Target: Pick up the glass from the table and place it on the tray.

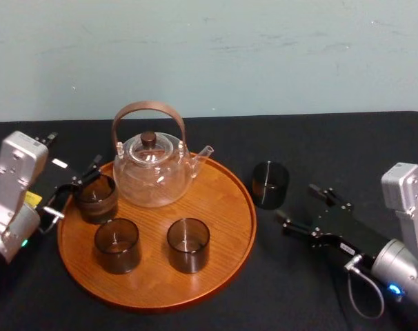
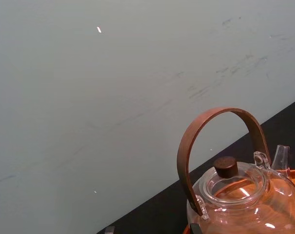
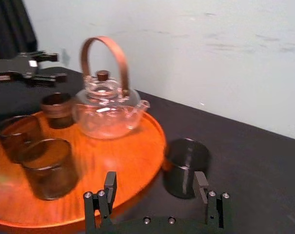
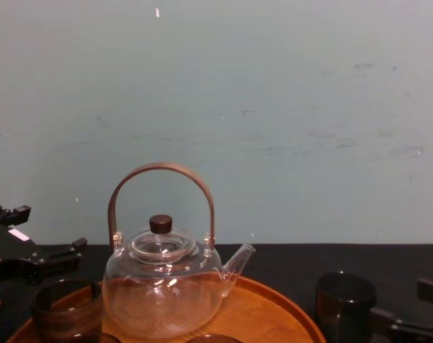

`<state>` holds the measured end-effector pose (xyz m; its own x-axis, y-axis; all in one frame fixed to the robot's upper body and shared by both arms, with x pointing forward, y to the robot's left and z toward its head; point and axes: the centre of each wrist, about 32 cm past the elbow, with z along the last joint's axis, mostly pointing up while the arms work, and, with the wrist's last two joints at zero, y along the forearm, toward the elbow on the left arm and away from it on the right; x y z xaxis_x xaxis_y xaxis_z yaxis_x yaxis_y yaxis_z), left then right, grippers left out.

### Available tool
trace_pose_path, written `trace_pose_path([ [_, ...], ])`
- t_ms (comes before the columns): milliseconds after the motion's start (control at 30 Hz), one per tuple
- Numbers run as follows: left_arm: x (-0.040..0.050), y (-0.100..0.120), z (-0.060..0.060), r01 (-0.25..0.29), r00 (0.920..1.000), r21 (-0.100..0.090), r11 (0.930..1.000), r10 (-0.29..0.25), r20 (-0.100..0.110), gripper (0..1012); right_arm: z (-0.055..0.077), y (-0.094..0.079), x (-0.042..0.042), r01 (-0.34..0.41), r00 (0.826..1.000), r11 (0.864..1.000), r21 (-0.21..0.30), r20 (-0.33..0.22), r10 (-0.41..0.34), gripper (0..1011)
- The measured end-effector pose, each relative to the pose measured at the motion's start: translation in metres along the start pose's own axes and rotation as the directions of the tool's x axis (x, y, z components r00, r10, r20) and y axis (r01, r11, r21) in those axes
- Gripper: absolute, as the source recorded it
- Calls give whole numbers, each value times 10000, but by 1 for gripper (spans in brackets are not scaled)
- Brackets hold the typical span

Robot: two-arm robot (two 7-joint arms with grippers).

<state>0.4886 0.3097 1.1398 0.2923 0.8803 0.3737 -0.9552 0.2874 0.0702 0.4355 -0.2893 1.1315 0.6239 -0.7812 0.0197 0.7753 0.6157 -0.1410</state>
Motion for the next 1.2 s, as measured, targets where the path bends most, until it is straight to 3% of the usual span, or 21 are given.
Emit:
trace_pose_path([
  [300,0,0,0,0,10000,0,10000,0,0,1001,-35,27,139,578,9979,9981,-217,-285,-584,1002],
  [567,0,0,0,1,10000,1,10000,-1,-1,1001,-56,164,252,738,9955,9963,-439,-571,-762,1002],
  [1200,0,0,0,0,10000,0,10000,0,0,1002,-64,518,360,423,9977,9966,-706,-499,-459,1002],
])
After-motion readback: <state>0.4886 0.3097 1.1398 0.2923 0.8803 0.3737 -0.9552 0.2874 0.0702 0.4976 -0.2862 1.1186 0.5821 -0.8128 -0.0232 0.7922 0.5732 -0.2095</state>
